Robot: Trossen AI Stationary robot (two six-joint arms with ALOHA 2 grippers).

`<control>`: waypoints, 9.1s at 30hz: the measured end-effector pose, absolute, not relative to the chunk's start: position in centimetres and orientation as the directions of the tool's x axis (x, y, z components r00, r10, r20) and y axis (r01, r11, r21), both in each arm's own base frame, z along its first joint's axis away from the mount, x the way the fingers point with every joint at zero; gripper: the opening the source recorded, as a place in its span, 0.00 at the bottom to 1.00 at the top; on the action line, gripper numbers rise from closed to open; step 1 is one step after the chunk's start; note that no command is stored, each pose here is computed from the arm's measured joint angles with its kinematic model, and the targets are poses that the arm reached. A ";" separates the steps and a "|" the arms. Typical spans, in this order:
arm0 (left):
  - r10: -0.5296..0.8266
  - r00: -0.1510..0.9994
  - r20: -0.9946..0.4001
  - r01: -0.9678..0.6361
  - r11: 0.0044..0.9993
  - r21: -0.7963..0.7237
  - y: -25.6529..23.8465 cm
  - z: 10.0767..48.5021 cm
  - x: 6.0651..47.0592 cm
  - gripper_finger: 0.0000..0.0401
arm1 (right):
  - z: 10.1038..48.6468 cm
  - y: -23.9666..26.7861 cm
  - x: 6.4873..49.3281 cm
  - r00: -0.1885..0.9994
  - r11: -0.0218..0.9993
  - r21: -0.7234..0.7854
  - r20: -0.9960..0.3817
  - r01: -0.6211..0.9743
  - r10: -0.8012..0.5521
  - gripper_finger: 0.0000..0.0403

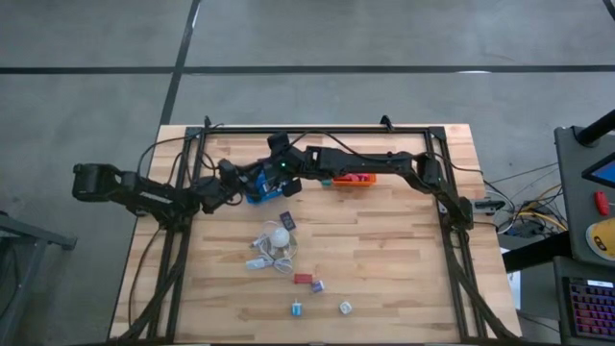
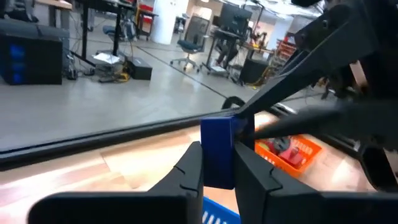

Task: Pick & Place Office items
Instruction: Put the top blue timer into the blue bin, then put the red charger adapter into the orange bin

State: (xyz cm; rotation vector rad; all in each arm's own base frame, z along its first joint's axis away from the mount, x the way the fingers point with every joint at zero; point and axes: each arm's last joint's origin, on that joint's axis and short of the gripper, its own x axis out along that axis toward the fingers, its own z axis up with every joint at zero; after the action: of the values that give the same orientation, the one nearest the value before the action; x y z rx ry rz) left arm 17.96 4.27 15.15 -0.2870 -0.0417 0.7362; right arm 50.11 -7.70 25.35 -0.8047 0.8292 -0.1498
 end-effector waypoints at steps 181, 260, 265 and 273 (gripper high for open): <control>0.457 0.860 -0.228 -0.416 0.886 0.205 -5.0 15.6 17.6 0.49 | 14.6 14.0 41.5 0.643 0.957 0.157 -0.712 -0.245 0.282 0.66; 0.442 0.868 -0.224 -0.404 0.893 0.198 -5.0 15.1 17.1 0.49 | 22.8 3.0 29.8 0.904 0.976 -0.219 -0.420 -0.015 -0.080 0.26; 0.443 0.868 -0.225 -0.402 0.893 0.203 -5.0 15.0 17.1 0.49 | 22.4 -2.2 27.4 0.904 0.980 -0.189 -0.408 0.054 -0.129 0.26; 0.443 0.868 -0.225 -0.397 0.890 0.222 -5.0 15.0 17.1 0.49 | 20.7 -9.9 23.7 0.849 0.954 -0.144 -0.434 0.264 -0.300 0.26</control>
State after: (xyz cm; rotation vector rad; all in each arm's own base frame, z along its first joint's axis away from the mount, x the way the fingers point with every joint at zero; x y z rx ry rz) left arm 17.08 -5.02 15.03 0.1710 0.2752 0.4422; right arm 23.65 -9.93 20.72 -0.0798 0.4700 -0.2974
